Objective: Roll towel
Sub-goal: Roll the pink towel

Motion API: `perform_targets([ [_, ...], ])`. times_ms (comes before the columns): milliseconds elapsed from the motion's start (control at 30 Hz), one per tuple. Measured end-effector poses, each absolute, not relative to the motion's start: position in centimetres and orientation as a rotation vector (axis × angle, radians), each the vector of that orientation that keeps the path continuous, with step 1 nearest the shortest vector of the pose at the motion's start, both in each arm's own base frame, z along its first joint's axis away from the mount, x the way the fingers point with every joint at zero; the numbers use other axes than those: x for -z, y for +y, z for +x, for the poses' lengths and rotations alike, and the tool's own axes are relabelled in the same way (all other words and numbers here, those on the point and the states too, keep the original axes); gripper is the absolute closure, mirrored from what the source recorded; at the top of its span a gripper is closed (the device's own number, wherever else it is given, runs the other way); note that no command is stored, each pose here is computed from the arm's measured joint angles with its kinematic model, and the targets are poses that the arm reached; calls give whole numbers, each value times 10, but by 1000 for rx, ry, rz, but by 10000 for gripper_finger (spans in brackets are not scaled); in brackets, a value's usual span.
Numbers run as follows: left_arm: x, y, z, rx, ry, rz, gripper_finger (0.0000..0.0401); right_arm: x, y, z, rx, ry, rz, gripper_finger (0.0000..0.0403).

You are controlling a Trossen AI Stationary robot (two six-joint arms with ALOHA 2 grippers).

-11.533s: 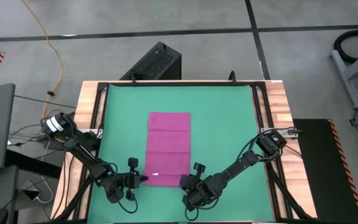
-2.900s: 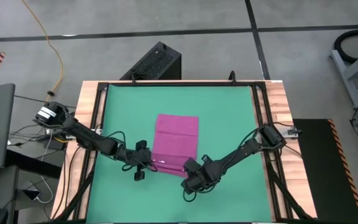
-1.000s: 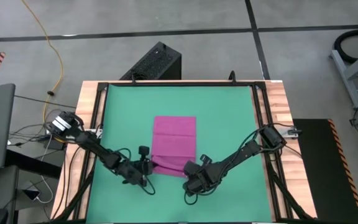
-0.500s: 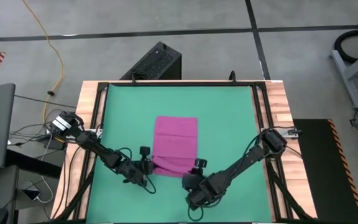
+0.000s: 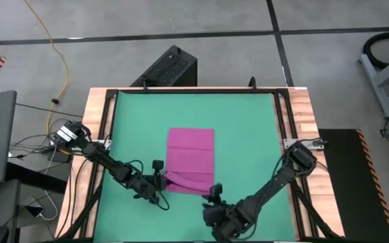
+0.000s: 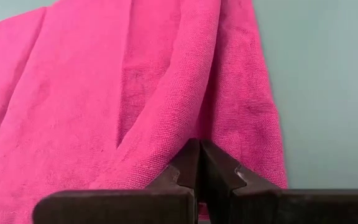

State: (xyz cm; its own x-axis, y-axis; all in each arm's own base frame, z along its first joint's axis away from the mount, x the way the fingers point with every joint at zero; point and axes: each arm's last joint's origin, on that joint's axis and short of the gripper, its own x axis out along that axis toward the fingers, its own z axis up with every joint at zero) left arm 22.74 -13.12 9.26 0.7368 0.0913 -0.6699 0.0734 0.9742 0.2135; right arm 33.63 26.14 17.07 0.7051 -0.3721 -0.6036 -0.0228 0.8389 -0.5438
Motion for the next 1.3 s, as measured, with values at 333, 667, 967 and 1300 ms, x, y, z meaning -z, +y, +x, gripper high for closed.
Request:
perform_targets([
  [333,-92,-132,227,5,751,210,401,-143,233,342,257,785,-533,188],
  [667,-92,-132,227,7,754,213,401,-126,229,332,221,836,-548,168],
  [967,-92,-127,230,23,781,186,401,-124,234,323,224,840,-642,168],
  [1300,-91,-119,234,58,809,156,401,-136,255,316,211,773,-684,168],
])
